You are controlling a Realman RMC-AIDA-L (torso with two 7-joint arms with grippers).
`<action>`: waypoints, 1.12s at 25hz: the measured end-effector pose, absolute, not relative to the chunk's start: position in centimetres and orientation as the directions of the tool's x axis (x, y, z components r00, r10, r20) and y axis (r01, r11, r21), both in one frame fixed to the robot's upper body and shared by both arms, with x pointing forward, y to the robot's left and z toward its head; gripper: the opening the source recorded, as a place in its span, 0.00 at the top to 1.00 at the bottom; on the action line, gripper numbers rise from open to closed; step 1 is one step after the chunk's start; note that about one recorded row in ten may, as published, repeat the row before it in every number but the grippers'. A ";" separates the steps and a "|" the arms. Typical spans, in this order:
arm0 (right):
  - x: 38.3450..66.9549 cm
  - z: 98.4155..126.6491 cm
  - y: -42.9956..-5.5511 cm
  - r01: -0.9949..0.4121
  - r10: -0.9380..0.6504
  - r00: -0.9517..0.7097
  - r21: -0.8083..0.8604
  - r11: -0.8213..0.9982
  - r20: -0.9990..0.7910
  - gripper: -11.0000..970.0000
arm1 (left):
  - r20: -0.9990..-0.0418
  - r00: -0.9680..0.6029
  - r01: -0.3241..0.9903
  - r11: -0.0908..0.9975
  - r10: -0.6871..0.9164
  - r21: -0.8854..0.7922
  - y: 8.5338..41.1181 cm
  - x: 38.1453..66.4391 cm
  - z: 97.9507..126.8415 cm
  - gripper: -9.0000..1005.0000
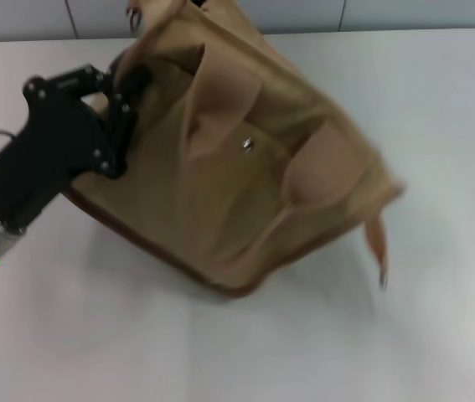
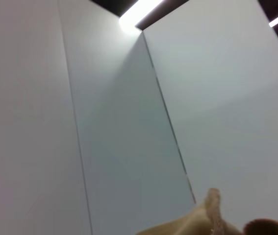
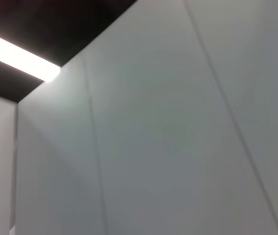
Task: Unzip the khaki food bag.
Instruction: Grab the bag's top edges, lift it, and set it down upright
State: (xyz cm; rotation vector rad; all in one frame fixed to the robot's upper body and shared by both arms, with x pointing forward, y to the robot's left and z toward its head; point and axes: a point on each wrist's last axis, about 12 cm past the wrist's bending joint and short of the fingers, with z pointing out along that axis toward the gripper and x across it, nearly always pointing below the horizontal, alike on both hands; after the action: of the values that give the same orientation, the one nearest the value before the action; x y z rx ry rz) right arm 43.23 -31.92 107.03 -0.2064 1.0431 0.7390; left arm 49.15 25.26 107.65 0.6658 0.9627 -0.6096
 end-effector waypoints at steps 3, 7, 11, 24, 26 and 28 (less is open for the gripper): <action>44.6 107.1 -30.4 -0.632 0.474 0.315 0.191 0.751 -0.822 0.16 | -0.875 0.451 0.733 0.633 -0.177 0.250 25.4 49.6 108.2 0.94; 48.4 107.6 -26.7 -0.694 0.473 0.268 0.173 0.699 -0.839 0.16 | -0.871 0.456 0.739 0.623 -0.184 0.256 25.1 49.7 108.4 0.93; 49.6 107.9 -23.8 -0.757 0.443 0.254 0.108 0.645 -0.860 0.16 | -0.870 0.457 0.740 0.623 -0.186 0.255 25.1 49.7 108.4 0.93; 48.8 106.7 -19.0 -0.765 0.217 0.396 -0.191 0.614 -0.892 0.23 | -0.868 0.457 0.739 0.626 -0.194 0.249 25.1 49.5 108.3 0.93; 48.4 106.6 -18.7 -0.767 0.196 0.419 -0.230 0.599 -0.887 0.29 | -0.868 0.456 0.739 0.626 -0.195 0.247 25.1 49.5 108.3 0.92; 48.1 106.5 -18.5 -0.773 0.185 0.431 -0.256 0.581 -0.883 0.34 | -0.868 0.455 0.740 0.626 -0.197 0.246 25.0 49.5 108.3 0.92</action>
State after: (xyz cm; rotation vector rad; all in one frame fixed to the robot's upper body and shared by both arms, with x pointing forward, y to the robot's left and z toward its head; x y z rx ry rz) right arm 48.08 -18.47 106.46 -0.7315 0.9416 0.6679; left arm 49.52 25.02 108.32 0.6786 0.9251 -0.6362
